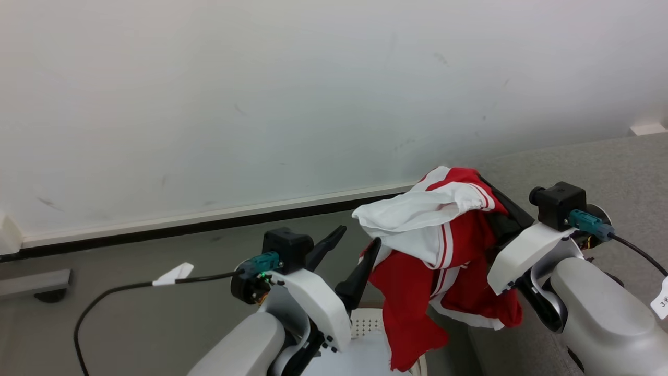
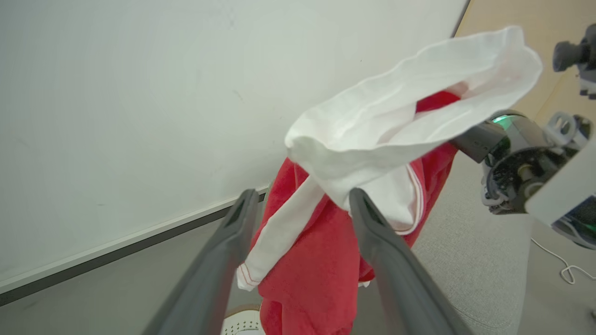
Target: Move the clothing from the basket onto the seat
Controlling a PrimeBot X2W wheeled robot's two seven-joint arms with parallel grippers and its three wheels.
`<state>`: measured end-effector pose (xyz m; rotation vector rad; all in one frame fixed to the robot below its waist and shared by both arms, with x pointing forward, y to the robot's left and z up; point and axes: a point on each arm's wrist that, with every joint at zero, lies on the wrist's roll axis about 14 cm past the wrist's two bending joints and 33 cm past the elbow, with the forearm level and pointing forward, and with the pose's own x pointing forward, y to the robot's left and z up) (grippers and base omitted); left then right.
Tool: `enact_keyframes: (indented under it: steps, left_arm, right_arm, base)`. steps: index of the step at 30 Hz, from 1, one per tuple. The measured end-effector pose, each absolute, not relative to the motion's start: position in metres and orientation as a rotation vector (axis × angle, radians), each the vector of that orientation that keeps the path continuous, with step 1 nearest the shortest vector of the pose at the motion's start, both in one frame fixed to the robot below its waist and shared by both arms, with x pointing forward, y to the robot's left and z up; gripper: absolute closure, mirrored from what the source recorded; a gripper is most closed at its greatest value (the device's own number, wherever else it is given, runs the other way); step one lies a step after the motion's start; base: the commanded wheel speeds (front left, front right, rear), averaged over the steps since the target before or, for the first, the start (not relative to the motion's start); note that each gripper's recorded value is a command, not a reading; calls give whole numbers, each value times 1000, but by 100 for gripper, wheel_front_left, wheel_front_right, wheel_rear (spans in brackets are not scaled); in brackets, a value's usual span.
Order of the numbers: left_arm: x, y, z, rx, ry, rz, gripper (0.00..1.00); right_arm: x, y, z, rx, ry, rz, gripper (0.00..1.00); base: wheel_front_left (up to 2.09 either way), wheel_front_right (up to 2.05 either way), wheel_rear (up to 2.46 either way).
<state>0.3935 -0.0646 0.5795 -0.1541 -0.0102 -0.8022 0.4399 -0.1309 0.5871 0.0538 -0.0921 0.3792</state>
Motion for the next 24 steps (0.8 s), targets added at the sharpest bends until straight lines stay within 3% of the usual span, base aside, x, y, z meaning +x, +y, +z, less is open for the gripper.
enact_keyframes:
  steps: [13, 24]
  left_arm:
    - [385, -93, 577, -170, 8, -885, 0]
    - [373, -135, 577, -191, 16, -1007, 0]
  right_arm:
    - [431, -174, 591, 28, -109, 286, 100]
    - [410, -240, 605, -13, -146, 146, 100]
  base:
    - [0, 0, 0]
    - [0, 0, 0]
